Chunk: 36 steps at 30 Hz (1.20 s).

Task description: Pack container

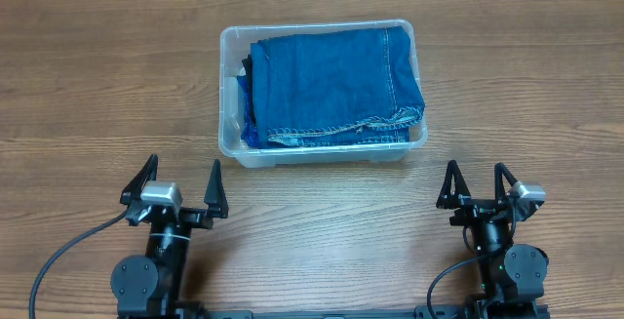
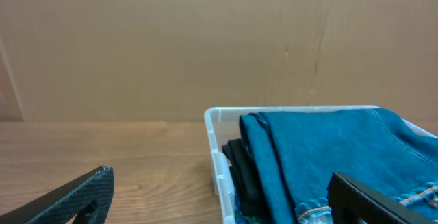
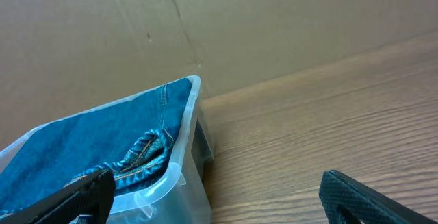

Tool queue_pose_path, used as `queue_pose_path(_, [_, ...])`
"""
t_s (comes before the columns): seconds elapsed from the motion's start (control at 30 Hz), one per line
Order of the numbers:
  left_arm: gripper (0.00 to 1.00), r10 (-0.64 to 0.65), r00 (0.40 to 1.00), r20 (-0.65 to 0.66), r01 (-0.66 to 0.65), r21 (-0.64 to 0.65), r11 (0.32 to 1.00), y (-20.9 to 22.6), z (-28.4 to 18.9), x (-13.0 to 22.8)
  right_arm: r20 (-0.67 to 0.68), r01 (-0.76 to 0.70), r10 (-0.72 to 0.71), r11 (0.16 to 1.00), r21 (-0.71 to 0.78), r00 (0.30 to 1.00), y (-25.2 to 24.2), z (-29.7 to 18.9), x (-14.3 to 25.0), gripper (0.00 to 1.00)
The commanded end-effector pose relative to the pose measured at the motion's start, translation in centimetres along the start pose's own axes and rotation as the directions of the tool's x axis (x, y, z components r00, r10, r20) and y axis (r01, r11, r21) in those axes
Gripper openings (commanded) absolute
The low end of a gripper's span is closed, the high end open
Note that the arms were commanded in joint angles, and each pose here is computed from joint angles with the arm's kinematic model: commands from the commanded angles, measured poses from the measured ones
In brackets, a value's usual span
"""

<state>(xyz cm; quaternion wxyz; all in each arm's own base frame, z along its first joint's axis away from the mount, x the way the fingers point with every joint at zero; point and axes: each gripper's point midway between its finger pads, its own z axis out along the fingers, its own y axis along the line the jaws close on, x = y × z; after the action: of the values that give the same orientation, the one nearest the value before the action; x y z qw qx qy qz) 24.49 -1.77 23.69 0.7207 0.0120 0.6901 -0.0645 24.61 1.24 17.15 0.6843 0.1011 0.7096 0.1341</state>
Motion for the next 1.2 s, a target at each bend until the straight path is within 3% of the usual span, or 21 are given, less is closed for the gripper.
queue_pose_path(0.0, [1.0, 0.05, 0.997, 0.05, -0.049, -0.039, 0.998, 0.8, -0.7, 0.7, 0.002, 0.004, -0.004, 1.0, -0.006, 1.0, 0.0, 0.0, 0.2, 1.0])
queue_pose_path(0.27, [1.0, 0.093, 0.995, -0.02, -0.095, -0.124, 0.988, 2.9, -0.5, 4.7, 0.002, 0.004, -0.004, 1.0, -0.006, 1.0, 0.0, 0.0, 0.2, 1.0])
queue_pose_path(0.4, [1.0, 0.072, 0.99, -0.123, -0.091, -0.159, 0.983, 4.0, -0.7, 7.8, 0.002, 0.004, -0.004, 1.0, -0.006, 1.0, 0.0, 0.0, 0.2, 1.0])
queue_pose_path(1.17, [1.0, 0.074, 0.989, -0.124, -0.097, -0.189, 0.977, 4.6, -0.8, 7.7, 0.002, 0.004, -0.004, 1.0, -0.006, 1.0, 0.0, 0.0, 0.2, 1.0])
